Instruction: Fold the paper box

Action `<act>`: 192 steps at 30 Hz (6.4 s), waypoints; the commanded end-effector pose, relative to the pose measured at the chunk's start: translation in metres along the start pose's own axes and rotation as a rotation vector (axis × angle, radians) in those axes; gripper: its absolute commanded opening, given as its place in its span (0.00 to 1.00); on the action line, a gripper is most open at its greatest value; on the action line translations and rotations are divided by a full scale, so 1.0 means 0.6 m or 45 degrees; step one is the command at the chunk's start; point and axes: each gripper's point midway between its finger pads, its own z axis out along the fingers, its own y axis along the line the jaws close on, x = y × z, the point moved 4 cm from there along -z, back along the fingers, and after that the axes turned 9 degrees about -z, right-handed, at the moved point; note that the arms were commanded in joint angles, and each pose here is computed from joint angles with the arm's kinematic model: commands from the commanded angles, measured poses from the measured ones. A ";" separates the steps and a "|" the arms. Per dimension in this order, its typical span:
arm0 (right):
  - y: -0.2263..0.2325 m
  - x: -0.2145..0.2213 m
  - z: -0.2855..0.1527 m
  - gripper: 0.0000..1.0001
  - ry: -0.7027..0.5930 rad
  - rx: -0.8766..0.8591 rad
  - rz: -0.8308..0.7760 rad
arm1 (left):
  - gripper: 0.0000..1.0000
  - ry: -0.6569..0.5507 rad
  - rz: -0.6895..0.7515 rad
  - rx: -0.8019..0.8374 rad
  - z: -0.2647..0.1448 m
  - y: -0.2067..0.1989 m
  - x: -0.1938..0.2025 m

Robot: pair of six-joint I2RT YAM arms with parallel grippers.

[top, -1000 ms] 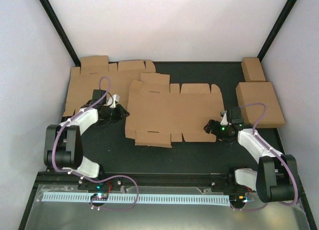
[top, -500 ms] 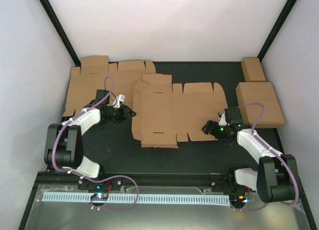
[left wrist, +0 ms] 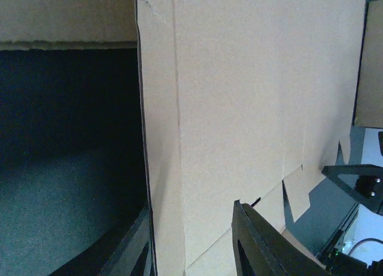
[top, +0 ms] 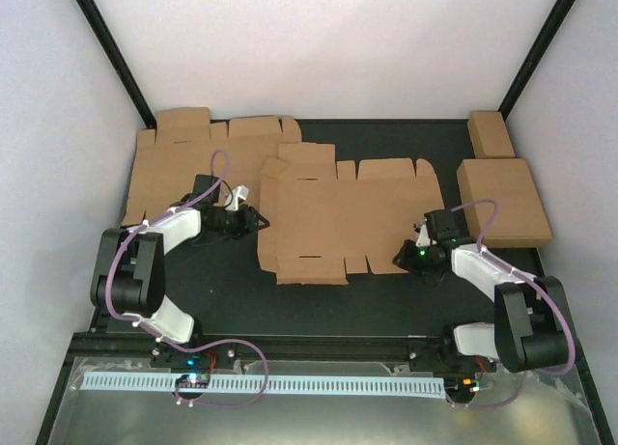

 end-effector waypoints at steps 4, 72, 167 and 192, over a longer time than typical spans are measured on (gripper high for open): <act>0.005 0.007 0.017 0.16 0.038 -0.001 0.013 | 0.39 -0.023 0.047 0.055 0.004 -0.018 -0.013; 0.157 0.006 0.004 0.02 -0.132 -0.416 -0.247 | 0.02 -0.648 1.842 -1.108 -0.023 -0.334 0.055; 0.058 -0.190 0.028 0.39 -0.715 -0.601 0.029 | 0.02 -0.409 1.955 -1.075 0.026 -0.318 0.090; 0.168 -0.212 -0.199 0.83 -0.905 -0.575 0.086 | 0.02 -0.406 2.045 -1.352 0.064 -0.286 0.090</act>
